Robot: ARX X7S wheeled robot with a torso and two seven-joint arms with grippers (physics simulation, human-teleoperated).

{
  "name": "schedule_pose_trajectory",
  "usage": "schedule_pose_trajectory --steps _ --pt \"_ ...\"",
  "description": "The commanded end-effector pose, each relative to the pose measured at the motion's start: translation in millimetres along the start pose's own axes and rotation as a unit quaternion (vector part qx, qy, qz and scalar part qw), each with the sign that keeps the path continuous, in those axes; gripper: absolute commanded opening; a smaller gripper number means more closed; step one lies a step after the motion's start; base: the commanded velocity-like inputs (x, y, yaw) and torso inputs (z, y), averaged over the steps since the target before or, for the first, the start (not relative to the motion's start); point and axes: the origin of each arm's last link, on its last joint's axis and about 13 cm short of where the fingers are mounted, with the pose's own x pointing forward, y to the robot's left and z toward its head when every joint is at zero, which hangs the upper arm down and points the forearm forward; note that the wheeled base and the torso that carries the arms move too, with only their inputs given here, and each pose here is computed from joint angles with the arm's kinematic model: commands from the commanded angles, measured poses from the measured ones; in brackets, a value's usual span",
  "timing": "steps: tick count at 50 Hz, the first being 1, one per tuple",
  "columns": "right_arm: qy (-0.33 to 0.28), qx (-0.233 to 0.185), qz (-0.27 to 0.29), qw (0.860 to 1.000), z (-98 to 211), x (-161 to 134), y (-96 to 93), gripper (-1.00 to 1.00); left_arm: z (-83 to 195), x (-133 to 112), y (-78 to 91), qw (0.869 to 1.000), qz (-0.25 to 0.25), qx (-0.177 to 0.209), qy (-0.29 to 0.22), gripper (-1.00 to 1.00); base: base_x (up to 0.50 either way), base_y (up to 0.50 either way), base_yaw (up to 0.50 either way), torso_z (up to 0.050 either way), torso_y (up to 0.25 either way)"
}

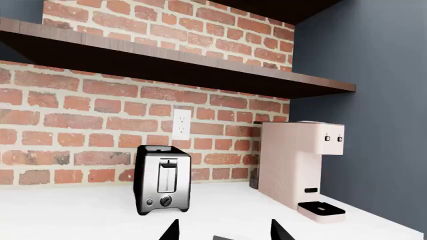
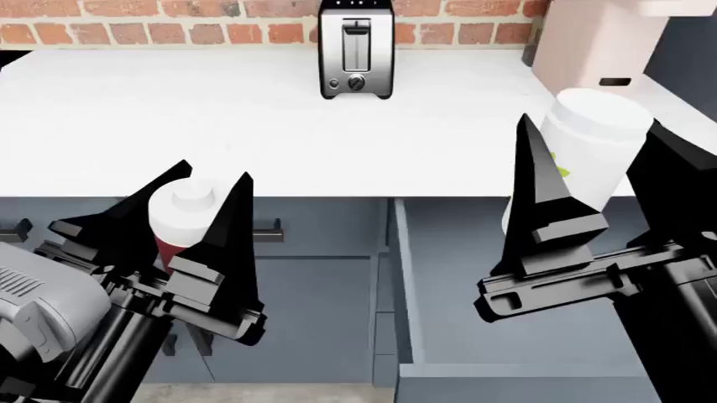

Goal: Pick and place the shaker into the drawer. Then close the cabinet.

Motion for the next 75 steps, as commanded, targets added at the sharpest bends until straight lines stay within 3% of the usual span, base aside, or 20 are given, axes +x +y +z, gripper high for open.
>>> schedule_pose_trajectory --steps 1,42,53,59,67,75 --pt "-0.004 0.0 -0.004 1.0 -1 -1 -0.2 -1.0 0 0 -0.1 1.0 0.002 -0.006 0.0 -1.0 0.0 -0.5 0.0 0.0 0.0" --pt "0.005 0.001 -0.001 1.0 -6 -2 0.5 -1.0 1 -1 -1.5 1.0 -0.003 -0.005 0.0 -1.0 0.13 -0.5 0.0 0.0 0.001" --pt "0.014 -0.009 0.007 1.0 -6 -1 1.7 -1.0 2 0 -1.1 1.0 -0.004 -0.004 0.0 -1.0 0.0 0.0 0.0 0.0 0.001" --pt "0.07 -0.019 0.038 0.997 -8 5 2.4 -1.0 2 -1 -1.2 1.0 -0.004 -0.005 0.002 -1.0 0.0 0.0 0.0 0.0 0.0" --pt "0.166 -0.026 0.096 0.981 -1 19 -0.8 -1.0 2 -2 0.4 1.0 -0.001 -0.004 0.001 -1.0 0.0 0.0 0.0 0.001 0.0" --pt "0.264 -0.029 0.166 0.95 -4 19 2.2 -1.0 4 -1 -0.2 1.0 -0.003 -0.004 -0.001 -1.0 0.0 0.0 0.0 0.0 0.001"
